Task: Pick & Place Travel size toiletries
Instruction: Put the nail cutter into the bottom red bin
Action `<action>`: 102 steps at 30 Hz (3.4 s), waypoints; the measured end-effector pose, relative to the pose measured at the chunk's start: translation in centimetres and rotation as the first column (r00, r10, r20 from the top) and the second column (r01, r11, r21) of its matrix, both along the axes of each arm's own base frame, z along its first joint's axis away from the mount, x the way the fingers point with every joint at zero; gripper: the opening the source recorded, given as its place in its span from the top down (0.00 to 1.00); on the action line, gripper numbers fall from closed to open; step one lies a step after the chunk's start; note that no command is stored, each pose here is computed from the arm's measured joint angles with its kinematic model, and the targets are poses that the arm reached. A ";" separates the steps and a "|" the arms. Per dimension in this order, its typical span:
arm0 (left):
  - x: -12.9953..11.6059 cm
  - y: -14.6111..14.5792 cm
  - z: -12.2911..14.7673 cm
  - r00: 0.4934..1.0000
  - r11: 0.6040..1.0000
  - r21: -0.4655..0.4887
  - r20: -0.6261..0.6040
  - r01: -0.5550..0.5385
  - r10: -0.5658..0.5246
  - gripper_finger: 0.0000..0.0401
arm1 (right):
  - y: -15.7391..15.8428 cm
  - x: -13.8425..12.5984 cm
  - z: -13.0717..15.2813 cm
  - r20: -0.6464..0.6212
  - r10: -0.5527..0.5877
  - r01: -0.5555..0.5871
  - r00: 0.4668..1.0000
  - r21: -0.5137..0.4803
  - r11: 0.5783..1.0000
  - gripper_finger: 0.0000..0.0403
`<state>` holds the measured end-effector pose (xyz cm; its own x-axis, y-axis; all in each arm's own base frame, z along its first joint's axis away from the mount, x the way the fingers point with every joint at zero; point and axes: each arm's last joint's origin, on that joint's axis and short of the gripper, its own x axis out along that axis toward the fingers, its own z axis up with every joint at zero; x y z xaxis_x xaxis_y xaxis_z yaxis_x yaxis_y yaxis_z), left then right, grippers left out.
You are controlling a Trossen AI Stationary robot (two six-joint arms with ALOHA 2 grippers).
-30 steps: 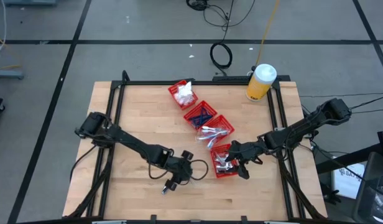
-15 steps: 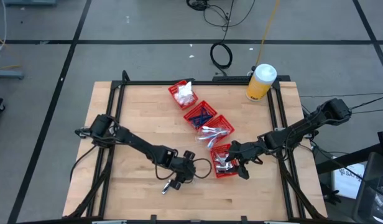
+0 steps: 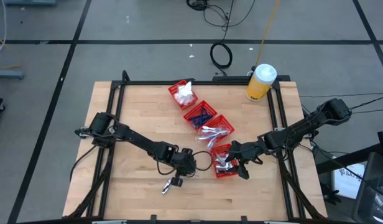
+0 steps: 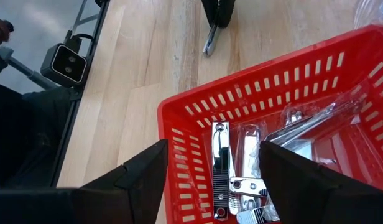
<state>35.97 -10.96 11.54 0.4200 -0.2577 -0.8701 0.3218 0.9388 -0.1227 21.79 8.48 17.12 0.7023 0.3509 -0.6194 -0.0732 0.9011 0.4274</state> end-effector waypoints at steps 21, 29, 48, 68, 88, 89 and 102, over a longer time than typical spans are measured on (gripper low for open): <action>-6.0 2.2 10.6 0.755 0.996 0.040 0.655 -0.078 0.033 0.97 | 0.0 0.0 0.0 0.010 0.004 -0.004 1.000 -0.016 1.000 0.44; -7.8 4.2 8.0 0.403 0.978 -0.156 0.893 -0.140 0.200 0.97 | -0.6 1.2 1.5 0.296 -0.095 0.175 0.950 -0.256 0.951 0.44; -2.2 4.7 8.0 0.327 0.988 -0.113 0.934 -0.105 0.142 0.95 | -1.1 4.3 4.5 0.748 -0.014 0.280 0.663 -0.231 0.932 0.45; -2.0 5.3 7.6 0.365 0.985 -0.114 0.918 -0.128 0.153 0.94 | -2.1 5.3 3.8 0.781 -0.079 0.329 0.620 -0.167 0.929 0.51; -2.0 5.5 7.4 0.385 0.977 -0.154 0.901 -0.145 0.200 0.91 | -2.1 5.3 3.8 0.782 -0.073 0.333 0.618 -0.177 0.926 0.96; -2.0 5.5 7.4 0.395 0.974 -0.172 0.893 -0.145 0.217 0.91 | -2.1 5.3 3.7 0.777 -0.072 0.332 0.625 -0.181 0.926 0.97; -2.6 4.4 11.1 0.590 0.923 -0.052 0.755 -0.381 0.286 0.54 | -2.2 5.1 3.2 0.695 -0.046 0.233 0.717 -0.177 0.956 0.97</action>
